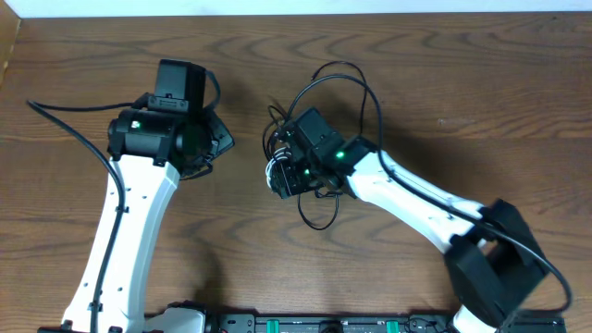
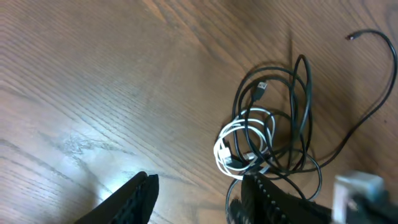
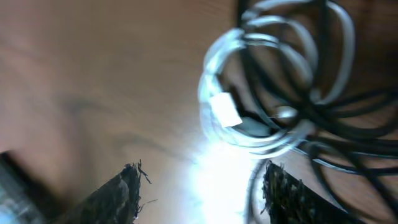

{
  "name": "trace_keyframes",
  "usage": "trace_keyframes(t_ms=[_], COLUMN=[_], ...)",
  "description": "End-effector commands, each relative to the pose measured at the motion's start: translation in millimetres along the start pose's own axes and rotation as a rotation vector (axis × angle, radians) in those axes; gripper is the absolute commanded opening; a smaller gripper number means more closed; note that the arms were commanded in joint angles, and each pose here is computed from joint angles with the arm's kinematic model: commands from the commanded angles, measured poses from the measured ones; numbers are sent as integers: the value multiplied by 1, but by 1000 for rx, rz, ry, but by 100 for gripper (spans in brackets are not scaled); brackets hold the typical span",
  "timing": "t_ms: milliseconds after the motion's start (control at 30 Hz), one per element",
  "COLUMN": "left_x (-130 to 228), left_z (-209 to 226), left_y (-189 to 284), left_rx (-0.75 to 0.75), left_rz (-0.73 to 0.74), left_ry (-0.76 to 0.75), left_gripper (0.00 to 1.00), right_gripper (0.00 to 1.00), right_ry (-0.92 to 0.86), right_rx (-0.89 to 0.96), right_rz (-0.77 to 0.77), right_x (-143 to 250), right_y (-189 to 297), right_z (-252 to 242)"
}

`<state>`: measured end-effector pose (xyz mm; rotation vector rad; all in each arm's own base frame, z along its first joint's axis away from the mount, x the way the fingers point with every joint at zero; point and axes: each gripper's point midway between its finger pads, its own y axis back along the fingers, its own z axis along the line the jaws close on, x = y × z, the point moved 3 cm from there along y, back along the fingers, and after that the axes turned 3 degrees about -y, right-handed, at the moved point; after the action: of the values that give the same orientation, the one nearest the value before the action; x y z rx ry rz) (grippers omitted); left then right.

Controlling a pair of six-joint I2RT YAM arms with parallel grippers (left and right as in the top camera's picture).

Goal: Untangle cables

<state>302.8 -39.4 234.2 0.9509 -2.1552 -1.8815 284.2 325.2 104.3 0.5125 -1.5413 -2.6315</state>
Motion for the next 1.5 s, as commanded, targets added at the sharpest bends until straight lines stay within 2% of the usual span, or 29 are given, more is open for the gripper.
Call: trace_keyframes(t_ms=[0, 300, 400, 600, 700, 800, 967, 1200, 1300, 1400, 1467], left_x=[1, 2, 3, 3, 3, 3, 3, 6, 14, 24, 28], left_z=[7, 8, 8, 9, 9, 9, 9, 5, -16, -48, -63], left_y=[-3, -3, -3, -3, -3, -3, -3, -3, -1, 9, 16], left_rx=[-20, -23, -26, -27, -27, -27, -27, 1, 140, 382, 494], left_rz=[22, 26, 30, 31, 31, 31, 31, 53, 112, 173, 191], left_ry=[10, 10, 10, 10, 10, 10, 10, 7, -104, -258, -306], left_gripper=[52, 59, 59, 59, 59, 59, 60, 59, 59, 60, 60], right_gripper=[61, 59, 55, 31, 4, 1, 1, 1, 1, 4, 2], right_ry=[-67, -165, -169, -159, -159, -160, -146, 2, 55, 93, 99], right_rx=[98, 255, 257, 226, 223, 214, 146, -98, -136, -168, -177], right_rz=[-12, -30, -28, -77, -82, -81, -126, -313, -403, -466, -483], right_x=[0, 2, 1, -10, -12, -12, -29, -58, -57, -54, -53], right_y=[-14, -40, -49, -54, -53, -49, -6, 110, 154, 184, 192], right_z=[-19, -52, -57, -52, -51, -49, -30, 24, 36, 46, 49])
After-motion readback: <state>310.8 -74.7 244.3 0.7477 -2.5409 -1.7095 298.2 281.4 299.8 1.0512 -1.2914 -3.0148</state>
